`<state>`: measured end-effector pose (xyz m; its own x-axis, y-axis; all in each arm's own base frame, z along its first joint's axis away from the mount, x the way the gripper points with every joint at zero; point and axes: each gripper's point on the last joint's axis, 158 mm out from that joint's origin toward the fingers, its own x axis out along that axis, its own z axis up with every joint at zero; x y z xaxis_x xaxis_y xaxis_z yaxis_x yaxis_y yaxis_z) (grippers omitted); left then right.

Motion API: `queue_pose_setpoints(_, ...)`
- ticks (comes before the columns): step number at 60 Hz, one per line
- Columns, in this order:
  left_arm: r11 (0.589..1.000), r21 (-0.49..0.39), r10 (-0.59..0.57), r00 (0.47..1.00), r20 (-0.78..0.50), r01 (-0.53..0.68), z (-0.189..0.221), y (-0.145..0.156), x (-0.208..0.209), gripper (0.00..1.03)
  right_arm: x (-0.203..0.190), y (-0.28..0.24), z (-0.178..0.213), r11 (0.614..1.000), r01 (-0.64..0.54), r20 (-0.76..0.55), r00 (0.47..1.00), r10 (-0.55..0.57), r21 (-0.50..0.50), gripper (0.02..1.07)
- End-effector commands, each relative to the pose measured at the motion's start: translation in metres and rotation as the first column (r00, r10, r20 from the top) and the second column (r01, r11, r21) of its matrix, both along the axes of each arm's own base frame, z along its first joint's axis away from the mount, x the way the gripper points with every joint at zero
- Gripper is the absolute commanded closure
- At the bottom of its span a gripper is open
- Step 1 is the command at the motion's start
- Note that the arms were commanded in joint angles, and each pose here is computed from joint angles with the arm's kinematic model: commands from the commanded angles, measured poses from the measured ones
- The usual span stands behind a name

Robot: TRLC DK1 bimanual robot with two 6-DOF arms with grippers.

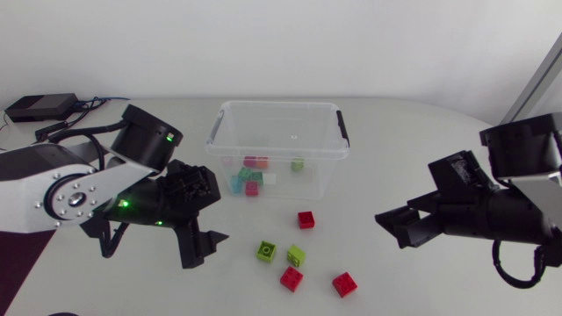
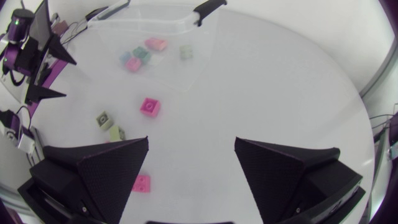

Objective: Pick up the duplo bricks and place them in the container

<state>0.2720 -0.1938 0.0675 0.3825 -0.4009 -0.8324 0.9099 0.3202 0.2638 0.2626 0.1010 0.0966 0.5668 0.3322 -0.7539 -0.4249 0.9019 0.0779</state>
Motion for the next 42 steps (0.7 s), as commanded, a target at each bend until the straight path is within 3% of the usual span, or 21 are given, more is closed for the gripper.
queue_pose_setpoints(1,0.988,0.051,-0.144,0.989,0.02,0.143,-0.011,-0.013,-0.006,0.08,-0.006,0.013,-0.005,0.996,-0.085,-0.031,0.996,0.084,-0.016,0.07)
queue_pose_setpoints(16,0.922,0.089,-0.37,0.925,-0.086,0.377,-0.041,-0.042,-0.024,0.12,-0.023,0.017,-0.033,1.0,0.013,-0.276,0.961,-0.012,0.003,0.07)
queue_pose_setpoints(28,0.869,0.1,-0.474,0.873,-0.119,0.485,-0.056,-0.064,-0.018,0.12,-0.049,0.04,-0.05,0.996,-0.084,-0.37,0.926,0.067,-0.03,0.07)
queue_pose_setpoints(42,0.815,0.132,-0.533,0.819,-0.212,0.565,-0.075,-0.069,-0.019,0.18,-0.058,0.053,-0.064,0.987,-0.148,-0.423,0.9,0.11,-0.057,0.07)
